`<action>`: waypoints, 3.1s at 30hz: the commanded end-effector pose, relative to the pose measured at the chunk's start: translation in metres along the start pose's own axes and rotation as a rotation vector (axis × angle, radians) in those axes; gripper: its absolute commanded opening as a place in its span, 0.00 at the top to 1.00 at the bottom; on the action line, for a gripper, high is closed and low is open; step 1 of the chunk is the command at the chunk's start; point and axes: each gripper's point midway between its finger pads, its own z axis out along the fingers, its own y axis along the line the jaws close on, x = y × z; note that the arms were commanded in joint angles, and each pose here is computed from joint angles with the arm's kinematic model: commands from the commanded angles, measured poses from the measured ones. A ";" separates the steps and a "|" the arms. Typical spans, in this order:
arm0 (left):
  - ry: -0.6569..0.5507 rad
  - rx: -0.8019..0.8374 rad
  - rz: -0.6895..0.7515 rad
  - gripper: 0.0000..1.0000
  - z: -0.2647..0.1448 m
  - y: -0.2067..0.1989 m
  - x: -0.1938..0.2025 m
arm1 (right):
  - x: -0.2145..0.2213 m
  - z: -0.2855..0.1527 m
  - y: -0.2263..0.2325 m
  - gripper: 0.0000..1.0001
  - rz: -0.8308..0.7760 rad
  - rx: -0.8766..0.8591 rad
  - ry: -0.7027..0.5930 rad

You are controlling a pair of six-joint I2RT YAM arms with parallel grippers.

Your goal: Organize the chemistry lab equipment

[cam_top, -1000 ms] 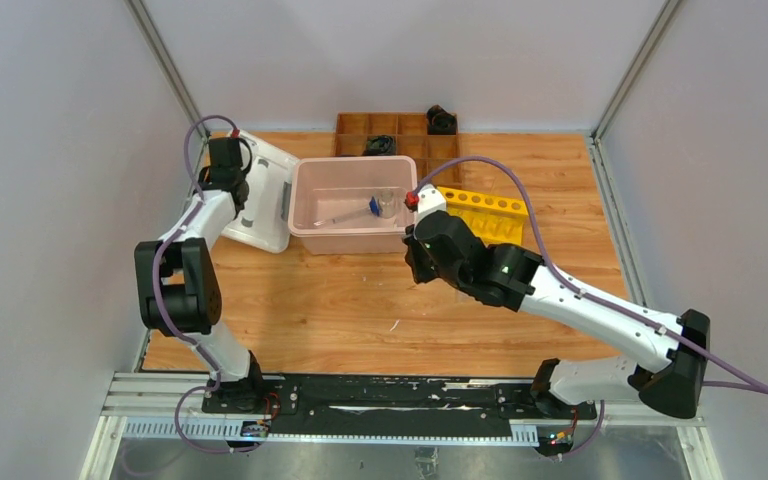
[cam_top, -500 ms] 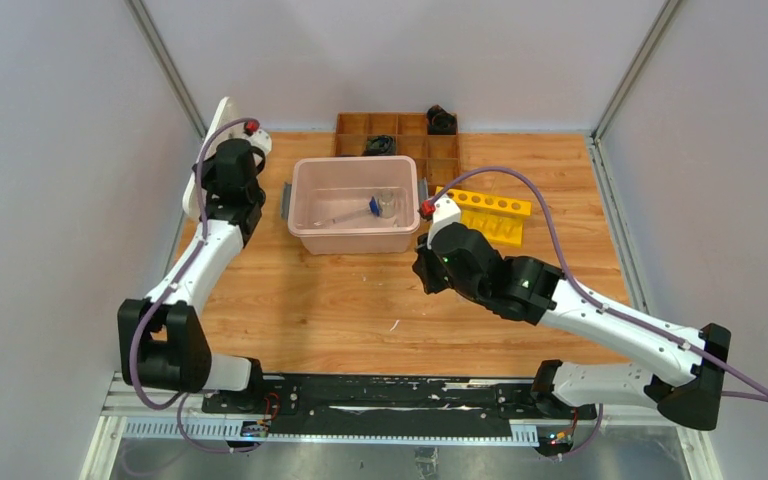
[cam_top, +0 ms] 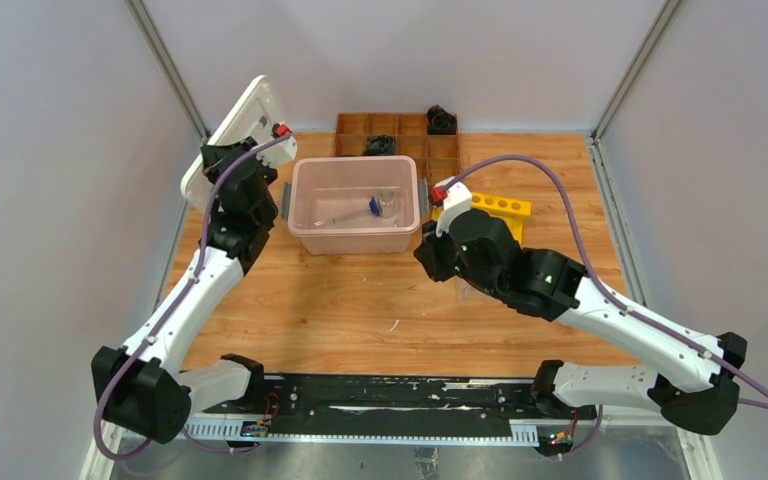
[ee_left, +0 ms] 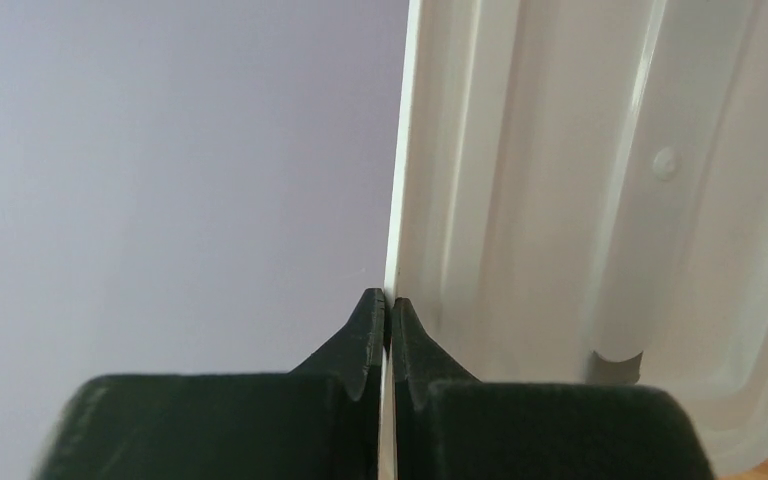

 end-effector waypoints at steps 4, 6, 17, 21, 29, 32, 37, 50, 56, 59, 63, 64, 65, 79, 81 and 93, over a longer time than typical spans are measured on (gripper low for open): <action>-0.270 -0.045 0.119 1.00 -0.052 0.030 -0.036 | -0.054 -0.024 -0.010 0.63 -0.028 -0.024 -0.101; -0.398 -0.042 0.168 1.00 -0.071 0.028 -0.050 | -0.059 -0.024 -0.008 0.54 -0.032 -0.056 -0.099; -1.010 -0.155 0.339 1.00 -0.154 0.028 -0.102 | -0.087 -0.019 -0.003 0.33 -0.321 -0.212 -0.162; -1.125 -0.201 0.391 1.00 -0.172 0.029 -0.114 | -0.088 -0.012 -0.007 0.25 -0.470 -0.211 -0.245; -1.283 -0.286 0.480 1.00 -0.202 0.025 -0.122 | -0.090 -0.007 -0.006 0.20 -0.737 -0.220 -0.406; -1.309 -0.301 0.505 1.00 -0.207 0.022 -0.124 | -0.089 -0.004 -0.002 0.21 -0.802 -0.236 -0.431; -1.339 -0.312 0.533 1.00 -0.211 0.016 -0.127 | -0.094 0.007 -0.005 0.24 -0.863 -0.202 -0.441; -1.348 -0.319 0.543 1.00 -0.211 0.018 -0.132 | -0.098 0.033 0.013 0.35 -1.004 -0.271 -0.391; -1.331 -0.323 0.513 1.00 -0.208 0.028 -0.134 | -0.099 0.050 0.019 0.63 -1.105 -0.224 -0.350; -1.324 -0.327 0.506 1.00 -0.206 0.029 -0.135 | -0.101 0.055 0.018 0.82 -1.174 -0.166 -0.330; -1.323 -0.323 0.506 0.95 -0.205 0.028 -0.136 | -0.113 0.055 0.007 1.00 -1.214 -0.052 -0.332; -1.321 -0.320 0.503 0.85 -0.205 0.029 -0.136 | -0.118 0.053 0.004 1.00 -1.214 -0.025 -0.342; -1.319 -0.314 0.495 0.69 -0.204 0.028 -0.136 | -0.121 0.052 0.001 1.00 -1.218 -0.001 -0.348; -1.034 0.322 0.170 0.00 -0.164 -0.011 -0.100 | -0.146 0.051 -0.069 1.00 -1.377 0.468 -0.245; -0.957 0.444 0.050 0.00 -0.164 -0.010 -0.093 | -0.141 0.057 -0.071 1.00 -1.392 0.489 -0.236; -0.495 0.881 -0.381 0.00 -0.166 -0.067 -0.054 | -0.100 0.107 -0.042 1.00 -1.502 0.517 -0.223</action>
